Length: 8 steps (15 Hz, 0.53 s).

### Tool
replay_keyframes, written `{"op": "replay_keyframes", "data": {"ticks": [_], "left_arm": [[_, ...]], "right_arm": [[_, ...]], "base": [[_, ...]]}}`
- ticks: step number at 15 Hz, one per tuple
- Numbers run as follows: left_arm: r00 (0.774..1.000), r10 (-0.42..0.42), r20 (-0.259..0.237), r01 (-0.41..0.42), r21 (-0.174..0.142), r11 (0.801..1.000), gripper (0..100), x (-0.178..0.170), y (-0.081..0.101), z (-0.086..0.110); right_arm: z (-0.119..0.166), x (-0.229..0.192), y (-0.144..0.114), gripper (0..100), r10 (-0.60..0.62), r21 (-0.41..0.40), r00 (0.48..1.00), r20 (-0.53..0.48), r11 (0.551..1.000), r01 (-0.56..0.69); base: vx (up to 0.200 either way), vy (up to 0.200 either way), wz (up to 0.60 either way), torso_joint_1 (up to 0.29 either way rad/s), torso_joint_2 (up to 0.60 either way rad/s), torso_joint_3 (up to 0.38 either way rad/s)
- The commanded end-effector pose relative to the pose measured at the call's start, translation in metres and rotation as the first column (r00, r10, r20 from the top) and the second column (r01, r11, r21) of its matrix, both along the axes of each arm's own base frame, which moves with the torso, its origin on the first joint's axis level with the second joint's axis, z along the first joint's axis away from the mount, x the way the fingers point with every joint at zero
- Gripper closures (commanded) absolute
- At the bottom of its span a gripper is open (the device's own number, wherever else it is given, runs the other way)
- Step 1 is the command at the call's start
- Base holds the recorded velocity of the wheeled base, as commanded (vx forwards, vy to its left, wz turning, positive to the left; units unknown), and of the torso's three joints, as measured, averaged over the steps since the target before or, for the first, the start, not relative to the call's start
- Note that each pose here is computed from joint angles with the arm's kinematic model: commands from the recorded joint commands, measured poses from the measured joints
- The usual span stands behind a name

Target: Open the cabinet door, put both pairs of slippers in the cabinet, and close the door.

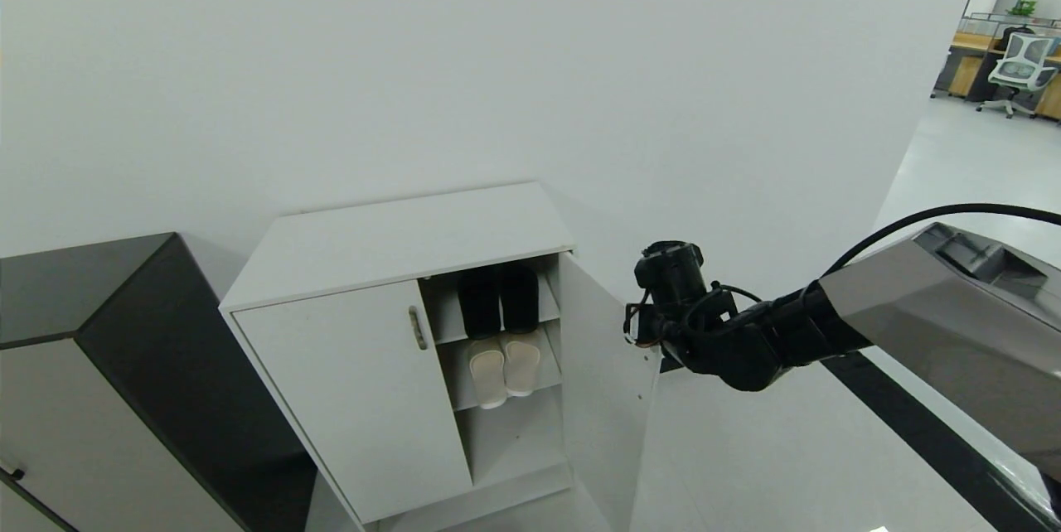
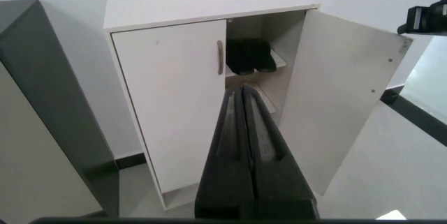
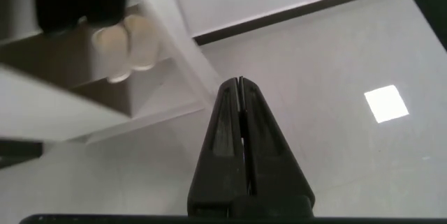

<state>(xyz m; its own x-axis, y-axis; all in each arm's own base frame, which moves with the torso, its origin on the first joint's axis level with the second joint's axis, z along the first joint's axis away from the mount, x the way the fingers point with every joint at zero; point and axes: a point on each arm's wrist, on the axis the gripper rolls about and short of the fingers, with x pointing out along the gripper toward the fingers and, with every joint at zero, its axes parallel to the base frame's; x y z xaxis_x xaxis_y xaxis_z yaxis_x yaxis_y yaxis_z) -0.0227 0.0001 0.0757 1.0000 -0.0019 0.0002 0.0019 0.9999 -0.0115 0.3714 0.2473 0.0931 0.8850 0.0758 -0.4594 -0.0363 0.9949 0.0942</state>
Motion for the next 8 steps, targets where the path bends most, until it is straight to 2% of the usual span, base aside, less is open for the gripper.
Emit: {"op": "replay_keyframes", "data": {"ticks": [1,4,8], "left_arm": [[1.000,0.000,0.000,0.000,-0.001,1.000,100,0.000,0.000,0.000],[1.000,0.002,0.001,-0.002,-0.001,1.000,100,0.000,0.000,0.000],[1.000,0.002,0.001,-0.002,-0.001,1.000,100,0.000,0.000,0.000]], "right_arm": [[0.021,-0.023,0.010,100,0.050,0.020,0.998,0.023,0.999,-0.051],[0.031,-0.049,0.025,100,0.113,0.026,0.993,0.033,0.993,-0.114],[0.032,-0.064,0.024,100,0.157,-0.009,0.987,0.019,0.988,-0.157]], "base": [[0.000,0.000,0.00,0.000,0.00,0.000],[0.000,0.000,0.00,0.000,0.00,0.000],[0.000,0.000,0.00,0.000,0.00,0.000]]}}
